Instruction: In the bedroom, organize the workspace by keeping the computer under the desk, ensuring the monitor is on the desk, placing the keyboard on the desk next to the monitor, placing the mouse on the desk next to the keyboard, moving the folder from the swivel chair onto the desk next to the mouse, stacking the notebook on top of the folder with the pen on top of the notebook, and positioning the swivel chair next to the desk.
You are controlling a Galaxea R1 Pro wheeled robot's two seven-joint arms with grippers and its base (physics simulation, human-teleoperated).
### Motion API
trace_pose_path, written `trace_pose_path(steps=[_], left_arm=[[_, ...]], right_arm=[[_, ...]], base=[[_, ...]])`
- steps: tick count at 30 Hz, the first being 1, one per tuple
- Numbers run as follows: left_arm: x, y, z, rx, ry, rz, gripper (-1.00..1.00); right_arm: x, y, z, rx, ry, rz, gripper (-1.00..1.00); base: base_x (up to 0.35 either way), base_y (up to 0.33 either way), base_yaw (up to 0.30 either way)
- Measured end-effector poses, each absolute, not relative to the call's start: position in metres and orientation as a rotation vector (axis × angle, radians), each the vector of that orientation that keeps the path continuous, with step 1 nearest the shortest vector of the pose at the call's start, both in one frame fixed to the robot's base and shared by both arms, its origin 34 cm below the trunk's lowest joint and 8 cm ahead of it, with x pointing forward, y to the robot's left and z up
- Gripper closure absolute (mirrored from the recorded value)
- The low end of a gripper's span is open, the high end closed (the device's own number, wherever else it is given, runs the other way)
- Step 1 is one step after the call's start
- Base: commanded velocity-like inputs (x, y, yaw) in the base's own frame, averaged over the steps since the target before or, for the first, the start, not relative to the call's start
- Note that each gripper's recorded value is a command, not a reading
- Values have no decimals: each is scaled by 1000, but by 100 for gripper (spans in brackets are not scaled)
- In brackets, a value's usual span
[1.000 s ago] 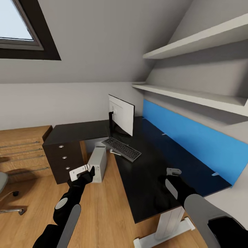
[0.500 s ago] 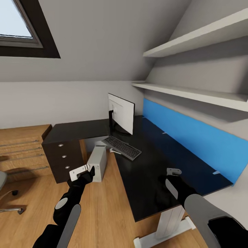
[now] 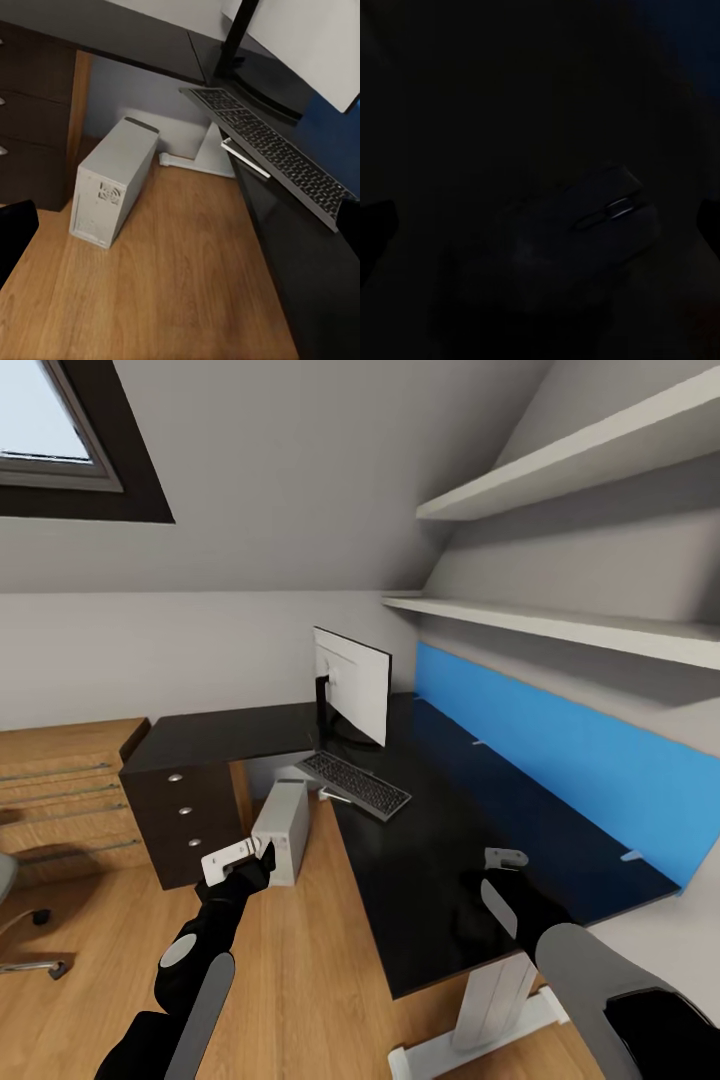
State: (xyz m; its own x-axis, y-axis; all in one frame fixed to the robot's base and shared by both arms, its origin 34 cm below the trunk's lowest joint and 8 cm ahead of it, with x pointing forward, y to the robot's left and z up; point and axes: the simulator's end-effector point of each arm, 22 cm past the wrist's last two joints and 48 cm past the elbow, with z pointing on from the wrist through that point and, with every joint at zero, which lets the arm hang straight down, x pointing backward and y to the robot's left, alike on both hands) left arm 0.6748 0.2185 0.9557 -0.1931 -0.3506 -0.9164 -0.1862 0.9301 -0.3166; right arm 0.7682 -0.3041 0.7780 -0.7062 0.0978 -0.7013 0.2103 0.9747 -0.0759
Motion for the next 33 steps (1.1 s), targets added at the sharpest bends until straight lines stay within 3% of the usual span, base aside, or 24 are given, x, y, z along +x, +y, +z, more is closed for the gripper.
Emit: trace_pose_path(steps=[33], left_arm=[[675,219,929,-402,1775,-155,-100]], right_arm=[[767,-319,752,226,2356,-217,-100]], base=[[0,0,0]])
